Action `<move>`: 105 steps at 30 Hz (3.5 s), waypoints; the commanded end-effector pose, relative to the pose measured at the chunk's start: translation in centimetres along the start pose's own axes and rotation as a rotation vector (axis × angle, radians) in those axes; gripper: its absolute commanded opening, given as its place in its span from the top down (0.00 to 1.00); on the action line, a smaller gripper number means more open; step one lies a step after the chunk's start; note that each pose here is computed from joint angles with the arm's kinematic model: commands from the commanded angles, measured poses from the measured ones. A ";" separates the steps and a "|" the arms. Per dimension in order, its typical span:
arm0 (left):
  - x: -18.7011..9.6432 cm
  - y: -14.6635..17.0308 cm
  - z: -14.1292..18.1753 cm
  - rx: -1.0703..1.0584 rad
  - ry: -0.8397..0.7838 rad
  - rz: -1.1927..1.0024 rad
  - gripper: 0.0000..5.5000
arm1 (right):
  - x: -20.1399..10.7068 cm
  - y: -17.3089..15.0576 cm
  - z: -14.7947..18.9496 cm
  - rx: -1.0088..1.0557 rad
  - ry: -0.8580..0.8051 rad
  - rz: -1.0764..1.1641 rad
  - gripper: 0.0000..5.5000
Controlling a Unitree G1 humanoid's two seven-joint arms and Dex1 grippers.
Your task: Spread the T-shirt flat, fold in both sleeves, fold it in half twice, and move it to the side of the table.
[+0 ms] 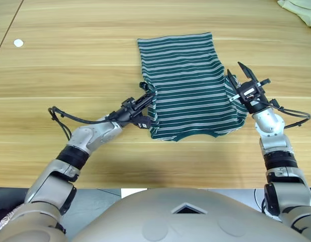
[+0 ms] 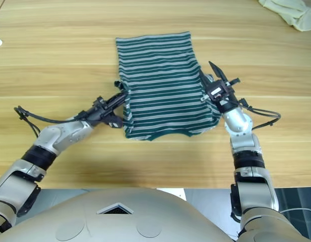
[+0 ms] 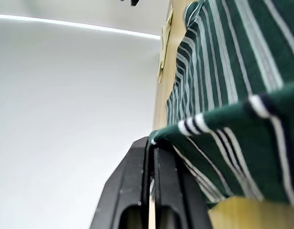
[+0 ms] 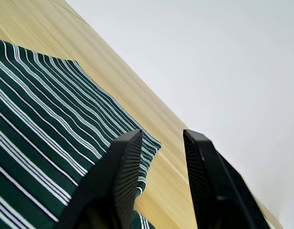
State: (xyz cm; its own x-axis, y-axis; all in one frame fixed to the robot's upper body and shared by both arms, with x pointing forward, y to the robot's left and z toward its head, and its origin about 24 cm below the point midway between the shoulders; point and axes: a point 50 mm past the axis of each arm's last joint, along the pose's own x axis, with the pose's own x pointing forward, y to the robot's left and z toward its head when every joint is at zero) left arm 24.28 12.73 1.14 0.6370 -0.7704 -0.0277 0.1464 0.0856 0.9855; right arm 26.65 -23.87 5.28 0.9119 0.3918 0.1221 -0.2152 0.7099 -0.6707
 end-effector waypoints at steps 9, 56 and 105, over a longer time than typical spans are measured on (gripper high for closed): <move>2.0 0.2 0.0 -0.161 -0.014 0.038 0.70 | 0.7 0.2 -0.1 0.005 0.001 -0.002 0.71; -6.8 3.8 1.2 -0.183 0.121 0.064 0.46 | -11.8 -1.8 -0.6 -0.522 0.403 0.804 0.71; -4.6 3.6 2.2 -0.320 0.025 0.150 0.45 | -9.5 3.2 -5.6 -0.533 0.340 0.785 1.00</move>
State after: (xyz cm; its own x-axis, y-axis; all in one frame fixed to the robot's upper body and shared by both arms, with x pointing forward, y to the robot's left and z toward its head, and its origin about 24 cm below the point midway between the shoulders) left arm 20.20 15.30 5.28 0.6971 -0.7076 0.1152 0.2705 0.4084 0.8718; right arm 22.07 -28.69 1.51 0.7504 0.4254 -0.5058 -0.5497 -0.0233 -0.8351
